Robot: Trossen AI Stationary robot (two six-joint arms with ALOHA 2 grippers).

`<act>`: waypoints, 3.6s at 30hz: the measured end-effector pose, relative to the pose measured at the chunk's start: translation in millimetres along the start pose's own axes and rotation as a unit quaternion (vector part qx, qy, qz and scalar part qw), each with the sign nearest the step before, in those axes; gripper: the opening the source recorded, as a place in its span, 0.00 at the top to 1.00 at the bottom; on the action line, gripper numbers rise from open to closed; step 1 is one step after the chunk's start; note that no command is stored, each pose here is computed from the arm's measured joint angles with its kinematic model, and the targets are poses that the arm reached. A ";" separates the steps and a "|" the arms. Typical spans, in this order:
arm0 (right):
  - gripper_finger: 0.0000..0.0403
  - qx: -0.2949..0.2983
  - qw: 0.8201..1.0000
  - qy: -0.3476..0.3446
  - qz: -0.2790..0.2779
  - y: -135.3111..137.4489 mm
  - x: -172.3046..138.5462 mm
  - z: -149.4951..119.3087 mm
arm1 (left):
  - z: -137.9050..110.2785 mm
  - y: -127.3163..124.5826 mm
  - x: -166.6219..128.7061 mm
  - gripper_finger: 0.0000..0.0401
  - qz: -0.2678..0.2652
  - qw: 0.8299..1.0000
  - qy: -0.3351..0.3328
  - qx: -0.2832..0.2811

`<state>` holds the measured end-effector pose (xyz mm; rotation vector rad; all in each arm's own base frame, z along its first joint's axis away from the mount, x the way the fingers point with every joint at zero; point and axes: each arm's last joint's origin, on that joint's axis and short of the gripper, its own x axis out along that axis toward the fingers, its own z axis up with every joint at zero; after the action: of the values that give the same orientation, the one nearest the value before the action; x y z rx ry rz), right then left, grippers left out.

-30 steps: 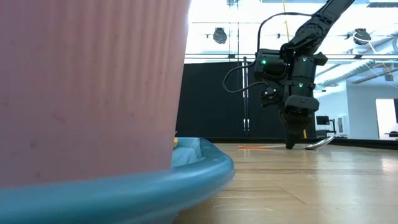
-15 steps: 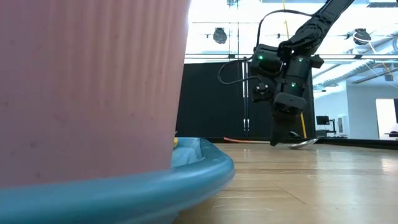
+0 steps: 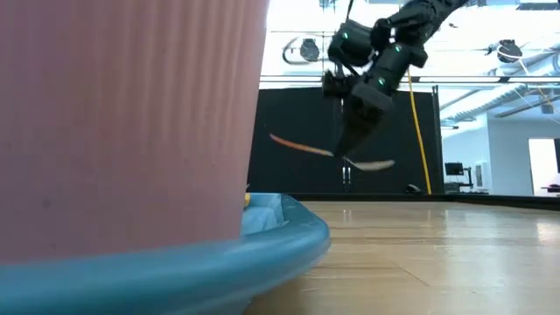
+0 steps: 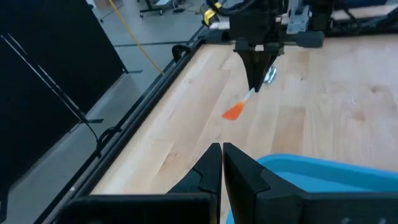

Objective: Set up tray
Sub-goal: Put the orange spoon to the bottom of the orange fork on the yellow napkin on the blue serving tray

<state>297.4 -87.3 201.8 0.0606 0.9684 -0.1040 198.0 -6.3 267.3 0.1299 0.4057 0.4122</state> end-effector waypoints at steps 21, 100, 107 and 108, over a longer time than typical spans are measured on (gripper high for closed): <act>1.00 -0.043 0.990 -0.070 0.117 29.7 45.7 96.2 | 1.4 5.5 -9.7 0.95 0.000 1.000 -0.007 0.004; 1.00 -0.002 0.984 -0.050 0.170 61.9 161.6 139.7 | 1.2 5.3 -9.2 0.95 -0.003 1.000 -0.007 0.004; 1.00 -0.002 0.985 -0.046 0.164 60.8 163.4 138.5 | 1.1 5.3 -9.3 0.95 -0.003 1.000 -0.007 0.004; 1.00 -0.002 0.986 -0.047 0.160 60.5 164.9 138.0 | 1.0 5.3 -9.3 0.95 -0.003 1.000 -0.006 0.004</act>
<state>510.1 -50.8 144.1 0.2042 0.8544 0.1898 188.7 -5.4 272.7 0.1398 0.3951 0.4038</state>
